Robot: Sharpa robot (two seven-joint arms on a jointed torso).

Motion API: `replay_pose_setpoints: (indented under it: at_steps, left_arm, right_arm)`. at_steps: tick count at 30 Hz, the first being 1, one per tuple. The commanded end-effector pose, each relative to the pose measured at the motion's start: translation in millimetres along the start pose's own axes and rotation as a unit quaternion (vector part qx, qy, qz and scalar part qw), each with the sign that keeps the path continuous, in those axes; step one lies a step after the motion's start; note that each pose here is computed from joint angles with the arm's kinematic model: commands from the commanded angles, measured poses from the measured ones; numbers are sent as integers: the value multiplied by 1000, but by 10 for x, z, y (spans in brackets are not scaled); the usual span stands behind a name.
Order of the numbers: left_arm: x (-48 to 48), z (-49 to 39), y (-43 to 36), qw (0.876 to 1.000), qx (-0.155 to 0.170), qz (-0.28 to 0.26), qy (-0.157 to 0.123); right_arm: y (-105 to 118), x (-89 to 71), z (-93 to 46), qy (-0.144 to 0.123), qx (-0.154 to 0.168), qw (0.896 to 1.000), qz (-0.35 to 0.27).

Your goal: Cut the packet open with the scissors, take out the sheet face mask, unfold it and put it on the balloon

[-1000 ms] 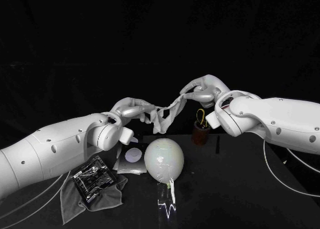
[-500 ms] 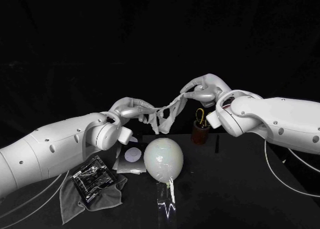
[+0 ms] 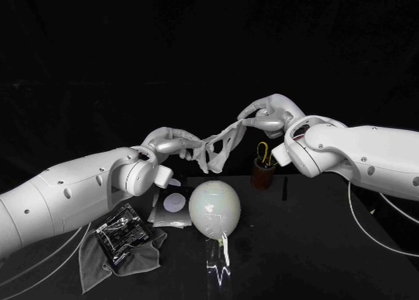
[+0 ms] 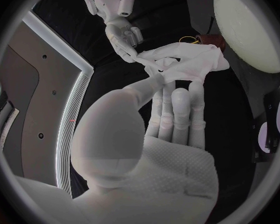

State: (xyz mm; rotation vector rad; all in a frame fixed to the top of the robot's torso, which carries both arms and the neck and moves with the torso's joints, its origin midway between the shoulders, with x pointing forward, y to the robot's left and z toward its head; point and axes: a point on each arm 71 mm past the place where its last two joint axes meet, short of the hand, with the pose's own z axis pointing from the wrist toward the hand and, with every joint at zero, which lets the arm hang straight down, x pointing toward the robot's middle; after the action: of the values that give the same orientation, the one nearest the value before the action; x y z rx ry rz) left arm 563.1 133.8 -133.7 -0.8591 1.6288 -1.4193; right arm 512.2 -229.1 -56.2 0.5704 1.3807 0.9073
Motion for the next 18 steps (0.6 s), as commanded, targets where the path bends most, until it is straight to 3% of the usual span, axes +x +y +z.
replay_pose_setpoints:
  at_steps: [1, 18]
  left_arm:
    - [30, 6, -13, 1000, -4, 2, 9]
    - [151, 18, 0, 998, -15, 43, 53]
  right_arm:
    - [55, 23, -1, 4, -16, 1000, -5]
    - [247, 114, 36, 5, -38, 999, 7]
